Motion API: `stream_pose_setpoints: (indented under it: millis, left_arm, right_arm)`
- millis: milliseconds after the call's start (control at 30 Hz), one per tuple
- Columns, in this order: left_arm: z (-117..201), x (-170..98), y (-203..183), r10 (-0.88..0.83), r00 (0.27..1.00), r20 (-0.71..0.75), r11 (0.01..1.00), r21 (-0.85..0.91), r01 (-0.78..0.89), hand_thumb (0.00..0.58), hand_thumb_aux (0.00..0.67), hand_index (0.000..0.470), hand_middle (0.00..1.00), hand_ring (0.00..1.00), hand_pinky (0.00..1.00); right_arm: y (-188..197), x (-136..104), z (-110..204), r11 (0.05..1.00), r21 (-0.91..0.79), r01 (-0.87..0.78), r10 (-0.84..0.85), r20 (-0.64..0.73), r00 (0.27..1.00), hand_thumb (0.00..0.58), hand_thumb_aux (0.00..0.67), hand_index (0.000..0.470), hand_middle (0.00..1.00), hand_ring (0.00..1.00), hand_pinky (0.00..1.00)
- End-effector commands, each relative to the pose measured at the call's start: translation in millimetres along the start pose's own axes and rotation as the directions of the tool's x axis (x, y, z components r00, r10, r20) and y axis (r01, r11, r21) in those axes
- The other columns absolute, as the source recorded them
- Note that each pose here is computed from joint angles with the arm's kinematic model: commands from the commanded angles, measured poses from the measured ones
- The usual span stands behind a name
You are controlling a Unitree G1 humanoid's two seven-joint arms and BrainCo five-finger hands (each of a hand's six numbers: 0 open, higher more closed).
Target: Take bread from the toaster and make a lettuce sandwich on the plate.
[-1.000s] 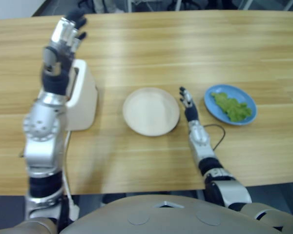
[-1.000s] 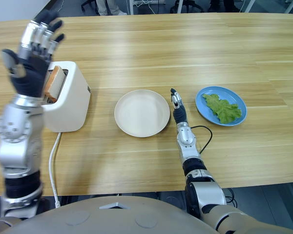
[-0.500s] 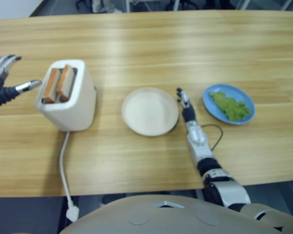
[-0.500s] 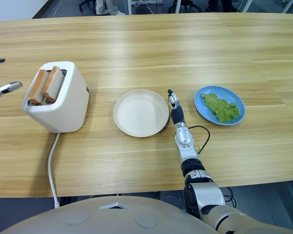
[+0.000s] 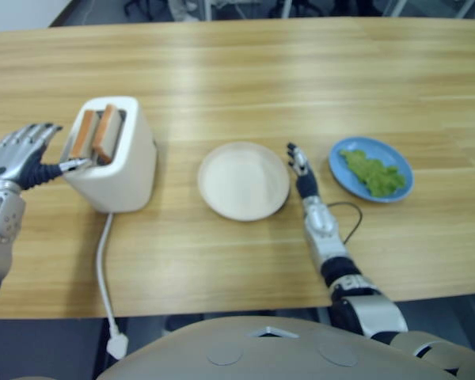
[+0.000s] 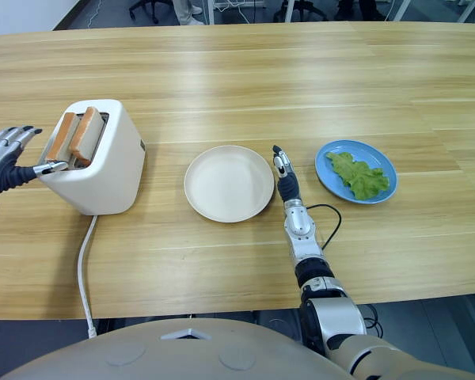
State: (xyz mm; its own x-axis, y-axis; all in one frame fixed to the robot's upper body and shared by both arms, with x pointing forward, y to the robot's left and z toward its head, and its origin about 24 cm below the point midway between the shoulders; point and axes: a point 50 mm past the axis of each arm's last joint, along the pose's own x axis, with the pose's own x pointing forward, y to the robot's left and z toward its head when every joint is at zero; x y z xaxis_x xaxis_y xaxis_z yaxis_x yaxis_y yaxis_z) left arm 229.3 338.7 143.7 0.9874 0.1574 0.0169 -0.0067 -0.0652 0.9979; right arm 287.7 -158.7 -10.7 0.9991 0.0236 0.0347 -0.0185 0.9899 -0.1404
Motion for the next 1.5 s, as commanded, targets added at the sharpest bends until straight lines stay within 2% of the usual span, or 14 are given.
stream_pose_setpoints:
  millis: [33,333,633,1033,1167,1267,1300,1333,1367,1400,1433,1500]
  left_arm:
    - [1,1,-5,-0.015,1.0,-0.016,1.0,0.005,0.015,0.0,0.0,0.0,0.0,0.0,0.0]
    - [12,2,-4,0.001,1.0,-0.016,1.0,0.003,-0.001,0.0,0.0,0.0,0.0,0.0,0.0]
    - [24,3,-1,0.027,0.998,-0.048,0.995,0.098,-0.022,0.0,0.0,0.0,0.0,0.0,0.0]
    - [19,6,1,0.01,0.996,-0.092,0.991,0.135,0.003,0.0,0.0,0.0,0.0,0.0,0.0]
    - [13,7,1,0.0,0.992,-0.122,0.992,0.128,0.016,0.058,0.034,0.023,0.0,0.0,0.0]
    - [9,8,0,-0.012,0.99,-0.138,0.992,0.122,0.029,0.19,0.121,0.083,0.0,0.0,0.0]
    - [8,8,-1,-0.014,0.99,-0.141,0.992,0.12,0.031,0.19,0.121,0.083,0.0,0.0,0.0]
    - [8,8,-1,-0.015,0.99,-0.143,0.993,0.117,0.033,0.304,0.208,0.143,0.0,0.0,0.0]
    - [8,8,-1,-0.015,0.99,-0.144,0.993,0.114,0.032,0.304,0.208,0.143,0.0,0.0,0.0]
    - [7,8,-1,-0.015,0.989,-0.144,0.993,0.11,0.031,0.39,0.286,0.197,0.0,0.0,0.0]
    - [7,8,-1,-0.014,0.989,-0.144,0.994,0.107,0.03,0.447,0.349,0.24,0.0,0.0,0.0]
    - [8,7,-1,-0.011,0.99,-0.137,0.995,0.098,0.024,0.462,0.368,0.253,0.0,0.0,0.0]
  right_arm:
    - [2,-3,-4,1.0,-0.002,-0.007,0.007,-0.024,1.0,0.0,0.0,0.0,0.0,0.0,0.0]
    - [3,-4,-6,1.0,-0.01,-0.012,0.012,-0.038,0.999,0.0,0.0,0.0,0.0,0.0,0.0]
    - [5,-5,-7,1.0,-0.009,-0.007,0.006,-0.047,0.999,0.0,0.0,0.0,0.0,0.0,0.0]
    - [8,-9,-11,1.0,0.0,0.006,-0.006,-0.064,0.998,0.0,0.0,0.0,0.0,0.0,0.0]
    - [9,-9,-12,1.0,0.003,0.009,-0.009,-0.068,0.998,0.0,0.0,0.0,0.0,0.0,0.0]
    - [10,-10,-12,1.0,0.003,0.011,-0.011,-0.071,0.997,0.0,0.0,0.0,0.0,0.0,0.0]
    - [10,-10,-13,1.0,0.003,0.011,-0.011,-0.072,0.997,0.0,0.0,0.0,0.0,0.0,0.0]
    - [10,-10,-13,1.0,0.003,0.012,-0.012,-0.074,0.997,0.0,0.0,0.0,0.0,0.0,0.0]
    - [10,-10,-13,1.0,0.003,0.012,-0.012,-0.075,0.997,0.0,0.0,0.0,0.0,0.0,0.0]
    - [10,-10,-14,1.0,0.003,0.012,-0.012,-0.076,0.997,0.0,0.0,0.0,0.0,0.0,0.0]
    - [10,-10,-14,1.0,0.003,0.012,-0.012,-0.077,0.997,0.0,0.0,0.0,0.0,0.0,0.0]
    - [10,-10,-14,1.0,0.001,0.012,-0.011,-0.079,0.997,0.0,0.0,0.0,0.0,0.0,0.0]
